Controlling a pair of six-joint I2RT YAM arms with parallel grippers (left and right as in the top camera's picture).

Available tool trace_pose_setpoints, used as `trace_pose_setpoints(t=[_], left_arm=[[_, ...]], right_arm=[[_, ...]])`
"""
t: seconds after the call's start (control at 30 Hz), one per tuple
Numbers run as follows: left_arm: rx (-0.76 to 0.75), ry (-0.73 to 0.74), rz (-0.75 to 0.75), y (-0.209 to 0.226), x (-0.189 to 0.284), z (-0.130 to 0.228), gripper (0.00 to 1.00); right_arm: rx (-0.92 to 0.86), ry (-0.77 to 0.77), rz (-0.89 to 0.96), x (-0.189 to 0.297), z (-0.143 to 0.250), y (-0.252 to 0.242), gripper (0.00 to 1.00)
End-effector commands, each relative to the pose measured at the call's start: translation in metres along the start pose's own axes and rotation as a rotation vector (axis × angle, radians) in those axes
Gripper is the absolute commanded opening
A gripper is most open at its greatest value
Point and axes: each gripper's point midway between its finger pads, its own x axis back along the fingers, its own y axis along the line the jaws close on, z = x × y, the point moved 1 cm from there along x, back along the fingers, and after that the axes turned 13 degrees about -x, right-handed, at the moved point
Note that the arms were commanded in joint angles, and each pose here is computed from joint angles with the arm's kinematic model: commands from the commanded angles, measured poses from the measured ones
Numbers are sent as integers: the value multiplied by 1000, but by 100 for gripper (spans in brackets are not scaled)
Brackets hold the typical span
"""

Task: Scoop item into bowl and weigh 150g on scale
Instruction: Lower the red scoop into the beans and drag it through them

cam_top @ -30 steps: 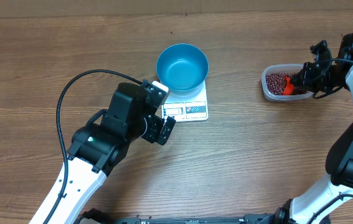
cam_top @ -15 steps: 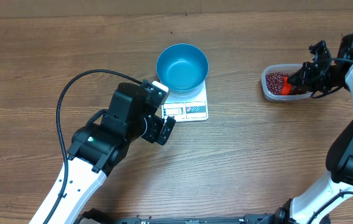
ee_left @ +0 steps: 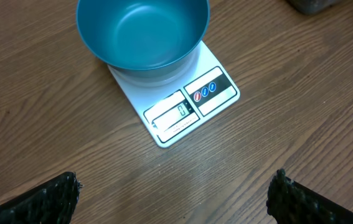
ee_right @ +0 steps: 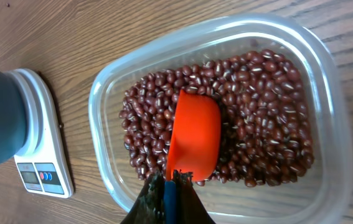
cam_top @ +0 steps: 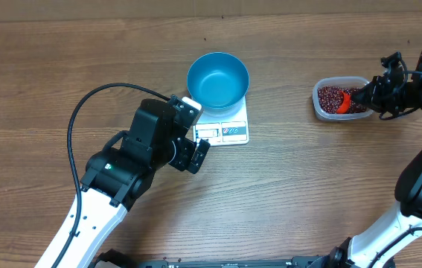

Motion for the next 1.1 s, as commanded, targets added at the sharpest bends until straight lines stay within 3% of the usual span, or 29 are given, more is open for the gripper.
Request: trace_pose_setpoints(t=[0.0,1.07], left_arm=[[6,-24,11,-1,3,-9,99],[6,-24,11,-1,3,-9,100]], right_arm=[[-20,25,5,-7,3,-10,4],[-37,95,-105,-27,11,-10,4]])
